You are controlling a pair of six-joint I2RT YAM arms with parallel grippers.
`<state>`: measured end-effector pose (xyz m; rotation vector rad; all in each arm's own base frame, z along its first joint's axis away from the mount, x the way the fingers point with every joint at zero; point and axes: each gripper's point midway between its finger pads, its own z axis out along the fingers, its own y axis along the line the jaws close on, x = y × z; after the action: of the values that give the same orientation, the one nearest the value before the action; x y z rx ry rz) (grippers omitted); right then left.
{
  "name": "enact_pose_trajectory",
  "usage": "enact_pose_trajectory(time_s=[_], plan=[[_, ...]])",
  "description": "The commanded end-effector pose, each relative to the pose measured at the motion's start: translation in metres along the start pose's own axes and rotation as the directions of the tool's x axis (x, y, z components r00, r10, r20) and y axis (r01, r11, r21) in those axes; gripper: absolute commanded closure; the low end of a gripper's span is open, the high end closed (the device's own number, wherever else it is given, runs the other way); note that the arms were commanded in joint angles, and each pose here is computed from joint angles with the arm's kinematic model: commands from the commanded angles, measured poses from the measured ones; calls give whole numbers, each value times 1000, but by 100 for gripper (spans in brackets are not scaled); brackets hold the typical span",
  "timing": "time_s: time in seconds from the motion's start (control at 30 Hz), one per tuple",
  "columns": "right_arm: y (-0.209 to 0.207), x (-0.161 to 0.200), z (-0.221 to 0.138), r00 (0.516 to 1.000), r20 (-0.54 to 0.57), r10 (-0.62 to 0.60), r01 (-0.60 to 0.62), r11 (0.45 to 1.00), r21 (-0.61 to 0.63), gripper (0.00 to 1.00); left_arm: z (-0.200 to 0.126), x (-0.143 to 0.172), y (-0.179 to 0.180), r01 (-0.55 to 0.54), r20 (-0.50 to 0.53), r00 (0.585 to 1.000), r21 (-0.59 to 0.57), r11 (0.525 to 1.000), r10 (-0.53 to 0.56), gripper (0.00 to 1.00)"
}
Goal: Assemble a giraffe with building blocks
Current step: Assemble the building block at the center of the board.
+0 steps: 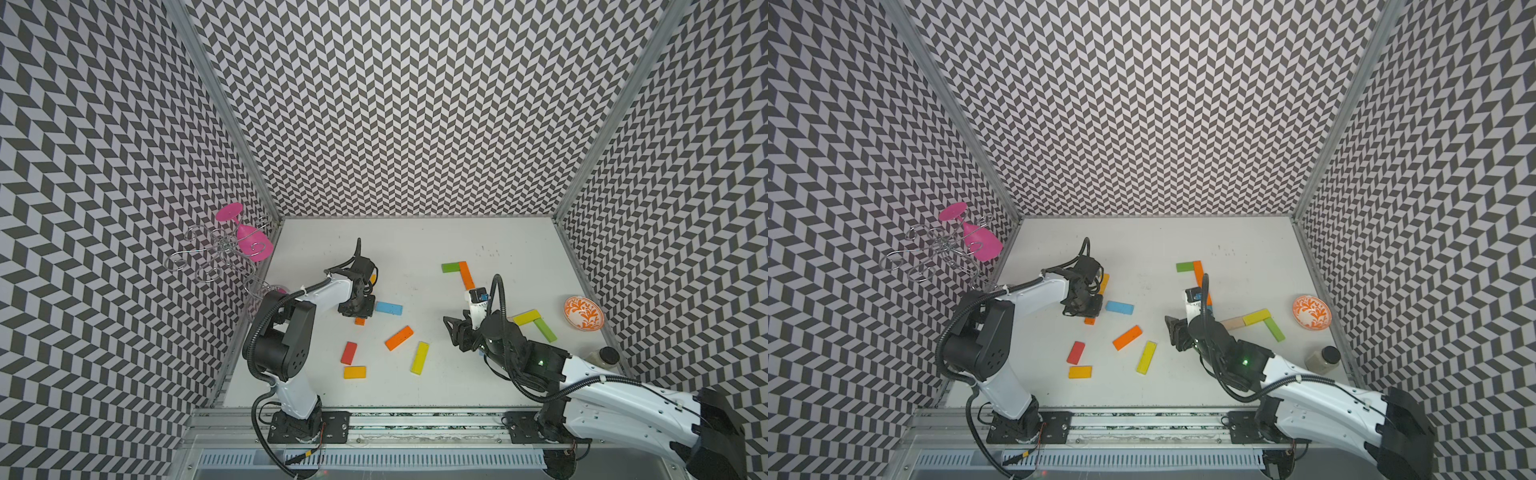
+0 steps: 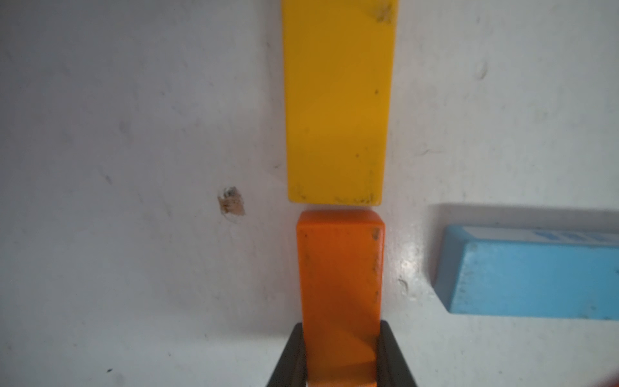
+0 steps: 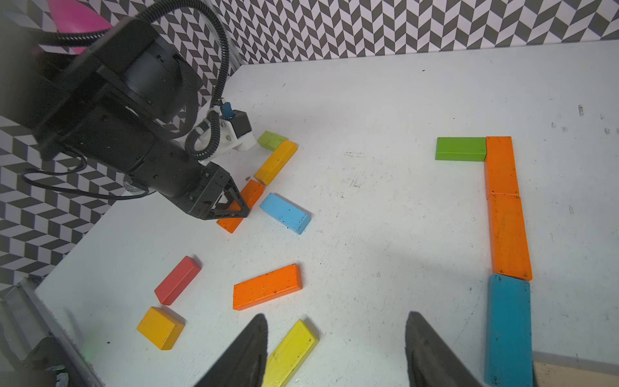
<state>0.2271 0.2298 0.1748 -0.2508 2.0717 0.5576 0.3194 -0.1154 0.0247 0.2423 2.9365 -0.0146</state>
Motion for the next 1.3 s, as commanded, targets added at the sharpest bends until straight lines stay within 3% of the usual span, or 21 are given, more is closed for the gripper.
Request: enact_pose_trajectory(time_s=[0.0,0.4,0.77,1.03,1.17,1.27], plan=[[6,-17,0,998,58,35,-33,999,-20,36,2,-7,-4,-12,7,1000,10,1000,11,80],[5,-16,1,998,60,33,-32,999,-14,36,0,-8,3,5,12,1000,-9,1000,-5,75],[7,-17,1,998,57,37,-36,999,-21,36,-4,-9,8,23,23,999,-14,1000,-22,55],[7,-17,2,998,56,36,-34,999,-21,36,-7,-14,-1,10,35,999,25,1000,-11,53],[8,-17,3,998,53,36,-35,999,-21,36,-12,-17,-6,0,49,999,39,999,-2,45],[9,-18,3,998,54,37,-36,999,-23,36,-24,-24,-6,6,82,997,35,999,-9,32]])
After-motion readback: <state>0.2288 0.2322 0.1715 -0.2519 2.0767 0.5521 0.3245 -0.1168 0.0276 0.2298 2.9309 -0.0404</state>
